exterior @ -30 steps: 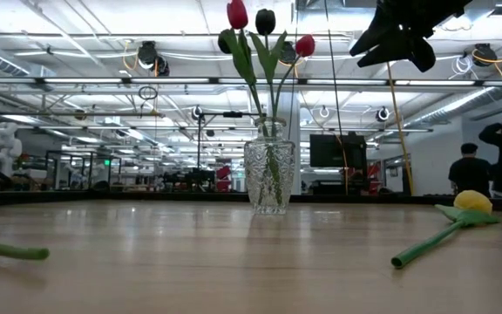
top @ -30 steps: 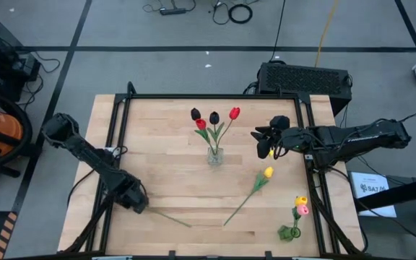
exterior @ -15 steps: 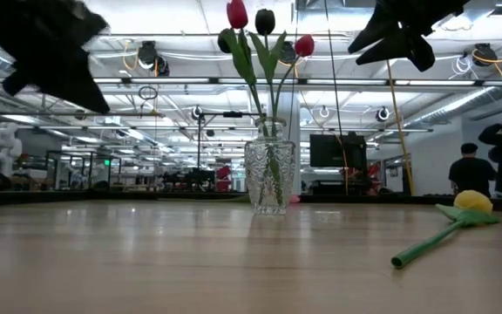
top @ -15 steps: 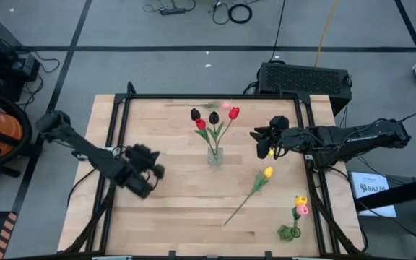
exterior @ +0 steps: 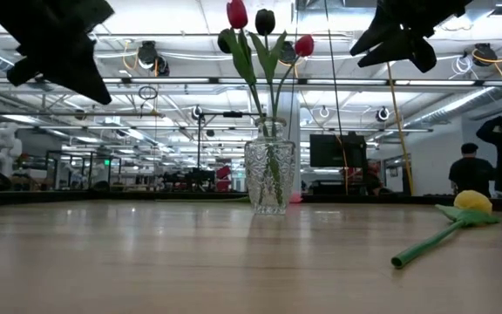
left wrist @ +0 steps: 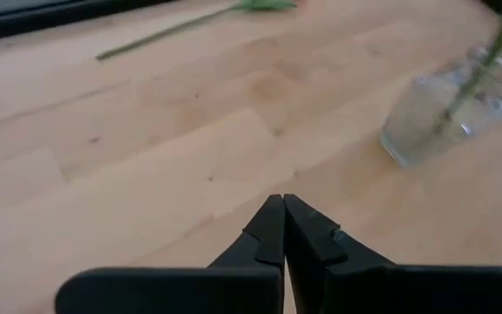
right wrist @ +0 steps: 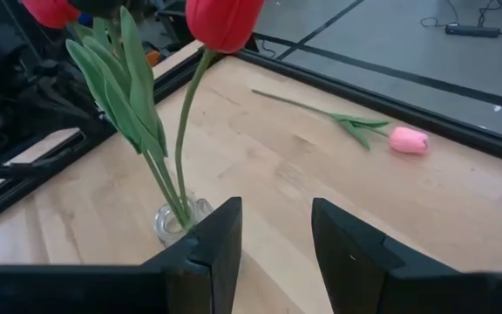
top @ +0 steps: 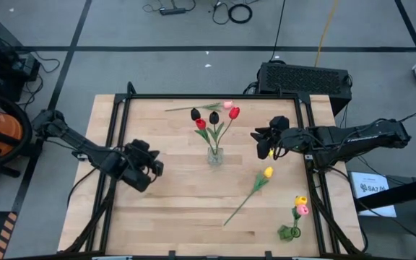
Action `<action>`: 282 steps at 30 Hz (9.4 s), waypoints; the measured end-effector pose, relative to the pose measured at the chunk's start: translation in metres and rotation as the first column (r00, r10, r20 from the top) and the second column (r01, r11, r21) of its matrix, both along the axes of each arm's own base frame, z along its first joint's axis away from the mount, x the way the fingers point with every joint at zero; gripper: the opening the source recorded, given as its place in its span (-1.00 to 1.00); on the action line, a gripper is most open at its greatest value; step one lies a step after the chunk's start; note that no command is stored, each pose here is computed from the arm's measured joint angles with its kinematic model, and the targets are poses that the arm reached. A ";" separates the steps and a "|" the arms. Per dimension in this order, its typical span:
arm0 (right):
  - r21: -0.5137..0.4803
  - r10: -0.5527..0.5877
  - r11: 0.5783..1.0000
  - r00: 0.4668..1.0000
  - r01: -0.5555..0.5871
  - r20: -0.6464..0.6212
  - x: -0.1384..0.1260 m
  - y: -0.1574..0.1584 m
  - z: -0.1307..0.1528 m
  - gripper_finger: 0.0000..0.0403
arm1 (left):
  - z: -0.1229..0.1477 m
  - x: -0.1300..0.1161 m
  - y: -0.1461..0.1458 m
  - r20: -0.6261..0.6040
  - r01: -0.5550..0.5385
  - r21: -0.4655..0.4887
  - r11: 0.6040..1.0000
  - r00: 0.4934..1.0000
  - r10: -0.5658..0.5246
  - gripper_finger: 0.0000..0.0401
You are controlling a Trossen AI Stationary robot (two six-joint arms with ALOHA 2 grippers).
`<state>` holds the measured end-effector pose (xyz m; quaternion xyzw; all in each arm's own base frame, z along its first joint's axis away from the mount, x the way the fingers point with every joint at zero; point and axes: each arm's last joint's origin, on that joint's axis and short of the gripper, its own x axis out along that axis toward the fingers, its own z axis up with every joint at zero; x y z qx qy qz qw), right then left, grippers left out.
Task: Sort flowers into vase by color
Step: Put the pink flower into the green vase
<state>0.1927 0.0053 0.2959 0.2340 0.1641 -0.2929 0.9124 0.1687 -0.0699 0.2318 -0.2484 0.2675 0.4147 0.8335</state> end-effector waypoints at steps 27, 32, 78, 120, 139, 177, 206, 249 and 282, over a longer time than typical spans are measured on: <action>0.102 0.234 0.972 0.907 -0.211 -0.350 -0.019 0.005 -0.025 -0.34 | 0.019 0.051 0.034 0.282 -0.025 -0.125 0.992 0.958 0.060 -0.11; 0.104 0.231 0.973 0.894 -0.207 -0.385 -0.022 0.005 -0.027 -0.34 | 0.016 0.056 0.074 0.172 0.025 -0.186 0.982 0.985 0.008 -0.10; 0.290 -0.305 0.899 0.944 0.328 -0.123 -0.019 -0.016 -0.022 -0.34 | -0.102 0.131 0.363 -0.319 0.594 -0.354 0.722 0.649 -0.690 -0.17; 0.122 -0.014 0.991 0.966 0.047 -0.260 -0.017 -0.013 -0.022 -0.34 | 0.097 0.072 0.182 -0.284 0.040 -0.583 0.812 0.926 -0.250 -1.00; 0.077 0.042 0.997 0.953 -0.019 -0.301 -0.018 -0.012 -0.022 -0.34 | 0.189 0.047 0.060 0.279 0.227 -0.061 0.972 0.939 -0.201 -1.00; -0.400 0.539 0.841 0.626 -0.365 0.563 0.020 0.012 0.074 -0.34 | 0.167 0.190 0.041 0.475 0.506 0.507 0.698 0.512 -0.716 -1.00; -0.429 0.581 0.796 0.737 -0.428 0.344 0.055 0.015 0.124 -0.99 | 0.155 0.196 0.031 0.469 0.561 0.449 0.695 0.514 -0.718 -0.96; 0.003 0.296 0.954 0.946 -0.299 0.136 -0.116 0.020 0.113 -1.00 | 0.102 0.023 0.054 0.459 0.579 0.314 0.752 0.601 -0.654 -0.36; 0.157 0.646 0.761 0.758 -0.630 -0.089 -0.167 0.002 0.094 -1.00 | 0.081 0.026 0.046 0.063 0.703 0.454 0.547 0.587 -0.807 -0.36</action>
